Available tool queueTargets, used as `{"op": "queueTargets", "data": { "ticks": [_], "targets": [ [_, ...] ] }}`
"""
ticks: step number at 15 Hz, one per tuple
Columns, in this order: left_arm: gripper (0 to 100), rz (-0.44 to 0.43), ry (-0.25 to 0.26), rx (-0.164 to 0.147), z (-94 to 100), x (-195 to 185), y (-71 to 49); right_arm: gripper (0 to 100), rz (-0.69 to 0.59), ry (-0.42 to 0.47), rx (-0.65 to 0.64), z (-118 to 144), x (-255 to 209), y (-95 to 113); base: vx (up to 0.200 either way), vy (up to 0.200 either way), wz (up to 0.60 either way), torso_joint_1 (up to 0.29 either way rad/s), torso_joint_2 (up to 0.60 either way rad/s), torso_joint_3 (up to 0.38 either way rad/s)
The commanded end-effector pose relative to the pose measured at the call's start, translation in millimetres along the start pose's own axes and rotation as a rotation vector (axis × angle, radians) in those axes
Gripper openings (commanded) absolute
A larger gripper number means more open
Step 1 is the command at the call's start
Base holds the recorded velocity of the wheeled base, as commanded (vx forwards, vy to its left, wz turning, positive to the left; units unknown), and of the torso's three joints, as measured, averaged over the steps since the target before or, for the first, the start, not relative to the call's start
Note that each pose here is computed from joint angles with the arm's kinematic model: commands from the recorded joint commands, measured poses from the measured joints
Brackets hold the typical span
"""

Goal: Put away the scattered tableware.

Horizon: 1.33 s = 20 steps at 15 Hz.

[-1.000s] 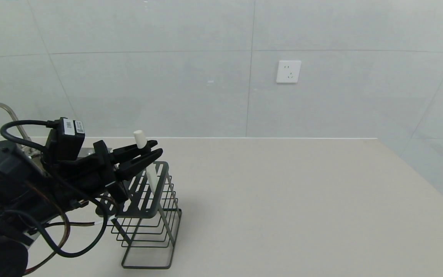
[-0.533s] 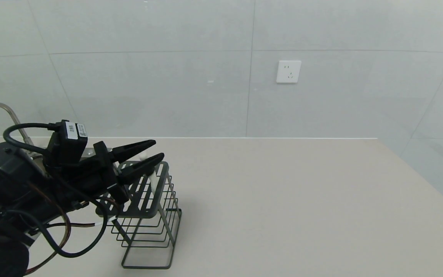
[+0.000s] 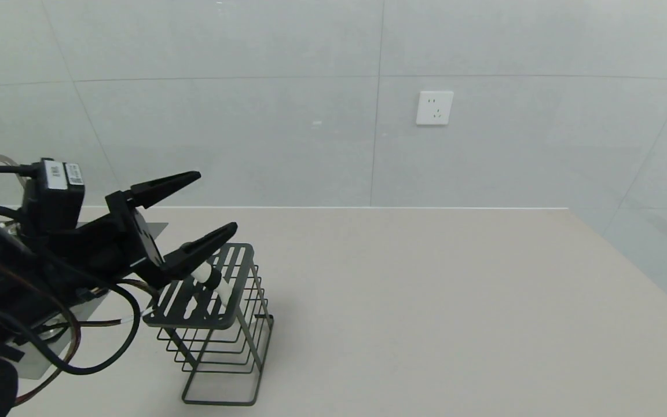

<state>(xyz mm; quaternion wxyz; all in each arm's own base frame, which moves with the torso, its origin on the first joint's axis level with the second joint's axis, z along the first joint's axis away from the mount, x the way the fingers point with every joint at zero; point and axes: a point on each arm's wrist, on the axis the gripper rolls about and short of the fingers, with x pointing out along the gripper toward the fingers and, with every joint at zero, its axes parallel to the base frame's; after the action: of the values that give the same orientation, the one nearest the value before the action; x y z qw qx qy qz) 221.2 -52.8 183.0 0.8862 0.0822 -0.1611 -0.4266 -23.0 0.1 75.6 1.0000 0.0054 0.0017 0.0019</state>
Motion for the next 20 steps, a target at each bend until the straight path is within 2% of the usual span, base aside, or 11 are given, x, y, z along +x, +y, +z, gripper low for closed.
{"op": "queueTargets", "data": {
  "ticks": [1,3,5,6,7,8,10,11,13,17,20],
  "targets": [
    [100,0.010,-0.130,0.115,47.7,-21,-15.2,100,0.001,0.001,0.000,0,0,0,0.000,0.000,0.00,0.000,0.00,0.000],
    [100,0.016,-0.195,0.150,70.8,-44,-34.5,100,0.001,0.001,-0.002,0,0,0,0.000,0.000,0.00,0.000,0.00,0.000],
    [100,0.031,-0.234,0.166,81.5,-72,-57.6,100,0.001,0.001,-0.002,0,0,0,0.000,0.000,0.00,0.000,0.00,0.000],
    [100,0.055,-0.243,0.163,82.1,-84,-67.6,100,0.001,0.001,-0.002,0,0,0,0.000,0.000,0.00,0.000,0.00,0.000],
    [100,0.111,-0.249,0.141,79.5,-97,-78.8,100,0.001,0.001,-0.002,0,0,0,0.000,0.000,0.00,0.000,0.00,0.000],
    [100,0.175,-0.213,0.087,70.7,-108,-87.6,100,0.001,0.001,0.001,0,0,0,0.000,0.000,0.00,0.000,0.00,0.000],
    [100,0.252,-0.188,0.023,70.0,-122,-98.6,100,0.001,0.001,0.000,0,0,0,0.000,0.000,0.00,0.000,0.00,0.000],
    [100,0.268,-0.192,0.006,71.7,-131,-106.7,100,0.001,0.003,-0.002,0,0,0,0.000,0.000,0.00,0.000,0.00,0.000],
    [100,0.304,-0.163,0.000,69.2,-144,-117.2,100,0.001,0.003,-0.002,0,0,0,0.000,0.000,0.00,0.000,0.00,0.000],
    [100,0.351,-0.056,-0.056,44.2,-179,-155.2,100,0.001,0.001,-0.005,0,0,0,0.000,0.000,0.00,0.000,0.00,0.000],
    [100,0.446,0.019,-0.080,24.5,-192,-171.9,100,0.001,0.003,-0.005,0,0,0,0.000,0.000,0.00,0.000,0.00,0.000]
  ]
}}
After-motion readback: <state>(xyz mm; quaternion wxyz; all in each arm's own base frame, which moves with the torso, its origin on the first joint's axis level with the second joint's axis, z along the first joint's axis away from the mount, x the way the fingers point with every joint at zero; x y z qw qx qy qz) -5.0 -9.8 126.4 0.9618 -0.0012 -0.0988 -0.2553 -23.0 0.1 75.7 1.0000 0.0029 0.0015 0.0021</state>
